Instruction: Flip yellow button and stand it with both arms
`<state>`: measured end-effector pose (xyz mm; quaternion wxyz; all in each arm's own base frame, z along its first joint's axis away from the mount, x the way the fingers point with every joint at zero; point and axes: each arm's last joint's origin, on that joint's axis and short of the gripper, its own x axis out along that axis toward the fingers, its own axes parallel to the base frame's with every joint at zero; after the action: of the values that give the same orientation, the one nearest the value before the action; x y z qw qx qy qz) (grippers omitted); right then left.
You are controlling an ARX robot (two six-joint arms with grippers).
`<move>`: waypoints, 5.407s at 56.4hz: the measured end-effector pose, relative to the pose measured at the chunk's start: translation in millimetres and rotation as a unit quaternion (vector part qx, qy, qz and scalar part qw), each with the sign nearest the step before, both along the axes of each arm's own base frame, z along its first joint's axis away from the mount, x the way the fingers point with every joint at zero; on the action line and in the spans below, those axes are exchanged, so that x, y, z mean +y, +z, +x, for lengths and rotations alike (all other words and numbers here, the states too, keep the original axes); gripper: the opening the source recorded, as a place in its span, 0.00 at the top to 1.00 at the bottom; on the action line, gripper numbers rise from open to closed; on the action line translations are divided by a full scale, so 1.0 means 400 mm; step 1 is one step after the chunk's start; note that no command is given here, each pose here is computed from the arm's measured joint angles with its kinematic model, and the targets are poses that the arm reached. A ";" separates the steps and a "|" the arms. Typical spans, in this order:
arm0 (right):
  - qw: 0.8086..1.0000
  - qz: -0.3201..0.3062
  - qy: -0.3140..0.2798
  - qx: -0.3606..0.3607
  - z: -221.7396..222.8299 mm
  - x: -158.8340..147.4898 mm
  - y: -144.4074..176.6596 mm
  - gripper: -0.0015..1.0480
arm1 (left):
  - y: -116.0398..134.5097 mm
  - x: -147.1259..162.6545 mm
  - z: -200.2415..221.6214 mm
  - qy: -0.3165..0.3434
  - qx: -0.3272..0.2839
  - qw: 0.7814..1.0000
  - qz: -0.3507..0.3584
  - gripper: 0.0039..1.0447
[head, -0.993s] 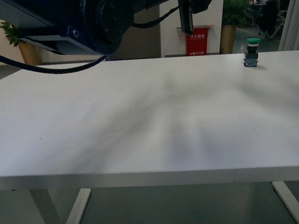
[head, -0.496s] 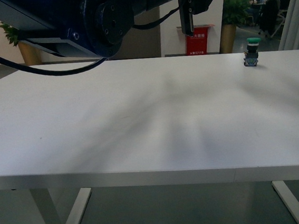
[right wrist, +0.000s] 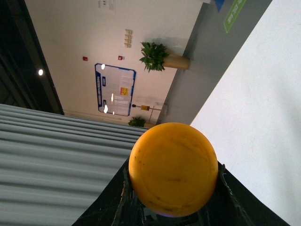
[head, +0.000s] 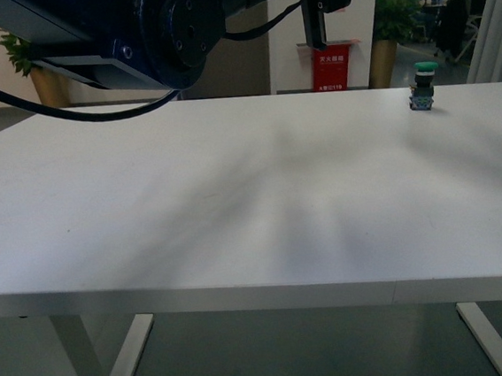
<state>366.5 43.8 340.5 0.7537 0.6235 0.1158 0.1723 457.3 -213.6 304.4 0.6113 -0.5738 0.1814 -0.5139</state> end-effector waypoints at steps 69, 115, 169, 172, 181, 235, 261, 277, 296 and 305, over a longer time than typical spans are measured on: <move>0.999 0.006 -0.027 -0.018 -0.010 -0.037 -0.015 0.75 | 0.001 0.443 -0.488 0.354 -0.284 0.517 0.726 0.06; 1.000 0.000 -0.027 -0.014 -0.010 -0.039 -0.021 0.75 | -0.272 0.533 -0.755 0.513 -0.181 0.612 0.575 0.96; 1.000 -0.014 -0.025 -0.014 -0.014 -0.039 -0.016 0.76 | -0.323 0.534 -0.859 0.522 -0.190 0.609 0.566 0.96; 0.999 -0.014 -0.025 -0.014 -0.015 -0.039 -0.015 0.76 | -0.323 0.534 -0.862 0.522 -0.190 0.609 0.565 0.96; 0.999 -0.015 -0.025 -0.013 -0.017 -0.040 -0.014 0.76 | -0.324 0.534 -0.868 0.522 -0.190 0.610 0.566 0.96; 0.852 -0.502 -0.132 -0.065 0.147 -0.065 0.049 0.76 | -0.332 0.534 -0.902 0.520 -0.188 0.610 0.567 0.19; 0.697 -0.711 -0.045 0.079 0.288 -0.162 -0.124 0.76 | -0.332 0.534 -0.902 0.520 -0.188 0.610 0.567 0.06; 0.728 -0.674 -0.036 0.121 0.318 -0.128 -0.182 0.76 | -0.332 0.534 -0.902 0.520 -0.188 0.610 0.567 0.06; 0.730 -0.671 -0.036 0.125 0.337 -0.115 -0.212 0.76 | -0.332 0.534 -0.902 0.520 -0.188 0.610 0.567 0.06; 0.728 -0.672 -0.035 0.133 0.353 -0.123 -0.239 0.76 | -0.332 0.534 -0.902 0.520 -0.188 0.610 0.567 0.06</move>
<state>507.6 -5.4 244.8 0.9581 -0.0254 0.2784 -0.0618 96.4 -0.1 171.7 0.9999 -0.0012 -0.0108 -0.0006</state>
